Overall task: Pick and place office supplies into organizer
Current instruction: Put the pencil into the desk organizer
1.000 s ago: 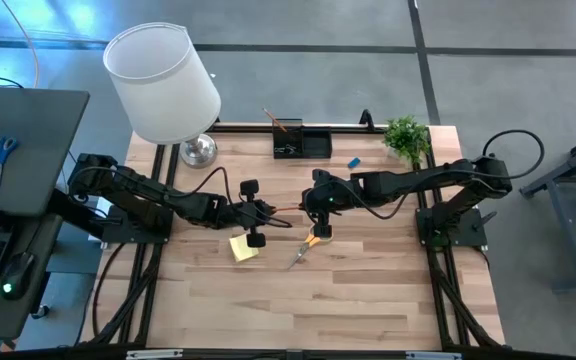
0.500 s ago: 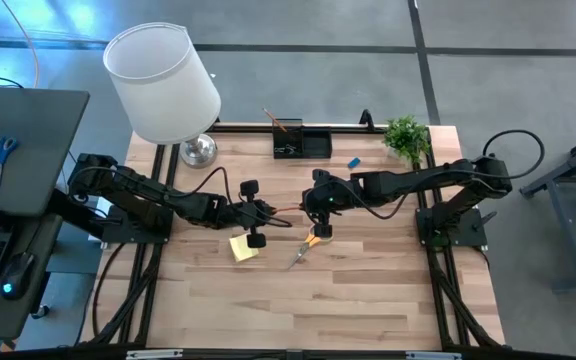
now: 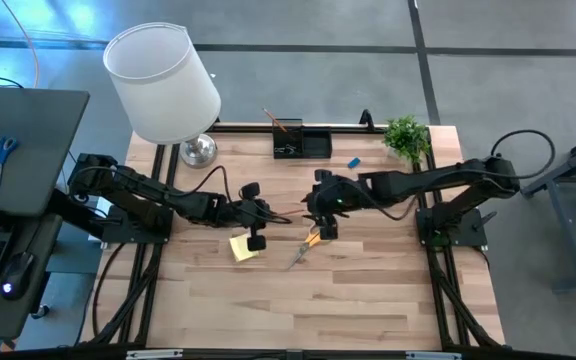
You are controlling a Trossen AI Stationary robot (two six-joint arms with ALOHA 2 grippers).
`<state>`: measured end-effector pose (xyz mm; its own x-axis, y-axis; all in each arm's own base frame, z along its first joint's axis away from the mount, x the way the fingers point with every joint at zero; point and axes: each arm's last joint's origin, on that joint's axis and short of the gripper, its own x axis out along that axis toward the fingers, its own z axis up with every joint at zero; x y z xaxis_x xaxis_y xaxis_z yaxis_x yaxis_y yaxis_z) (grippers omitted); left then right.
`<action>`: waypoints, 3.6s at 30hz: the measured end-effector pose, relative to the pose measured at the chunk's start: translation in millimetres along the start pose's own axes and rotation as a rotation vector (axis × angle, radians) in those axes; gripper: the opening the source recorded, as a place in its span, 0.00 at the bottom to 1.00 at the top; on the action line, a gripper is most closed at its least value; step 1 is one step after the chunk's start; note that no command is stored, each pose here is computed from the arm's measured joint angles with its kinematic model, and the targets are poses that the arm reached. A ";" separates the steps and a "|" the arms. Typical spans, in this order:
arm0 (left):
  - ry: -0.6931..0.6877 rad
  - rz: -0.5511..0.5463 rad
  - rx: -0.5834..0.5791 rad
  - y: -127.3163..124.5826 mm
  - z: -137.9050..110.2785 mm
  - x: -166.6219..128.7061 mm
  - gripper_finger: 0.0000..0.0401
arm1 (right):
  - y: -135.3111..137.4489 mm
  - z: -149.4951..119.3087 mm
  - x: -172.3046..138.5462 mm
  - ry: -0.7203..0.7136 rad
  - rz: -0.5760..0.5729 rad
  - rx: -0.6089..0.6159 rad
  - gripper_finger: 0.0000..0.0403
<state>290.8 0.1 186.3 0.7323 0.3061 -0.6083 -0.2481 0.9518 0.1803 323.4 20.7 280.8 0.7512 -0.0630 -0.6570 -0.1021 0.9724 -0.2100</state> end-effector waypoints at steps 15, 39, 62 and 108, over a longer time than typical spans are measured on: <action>-0.501 -0.205 -0.143 -3.5 -37.7 -10.7 0.00 | 10.7 -34.2 -25.8 -0.586 0.008 -0.024 0.37; -0.485 -0.208 -0.162 -3.5 -40.2 -10.2 0.00 | 1.6 -28.2 37.1 -0.804 0.201 -0.074 0.47; -0.539 -0.250 -0.161 -4.2 -35.5 -13.0 0.00 | 3.5 -31.3 44.9 -0.812 0.220 -0.145 0.36; -0.542 -0.217 -0.161 -2.9 -35.2 -12.9 0.18 | -1.3 -39.0 68.7 -0.913 0.240 -0.097 0.01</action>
<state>259.8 -7.2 166.5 0.9852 0.1111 -0.1305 -0.1184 0.9918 -0.0489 349.8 6.4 207.7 0.9188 0.3758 0.1211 -0.3426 0.9112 -0.2288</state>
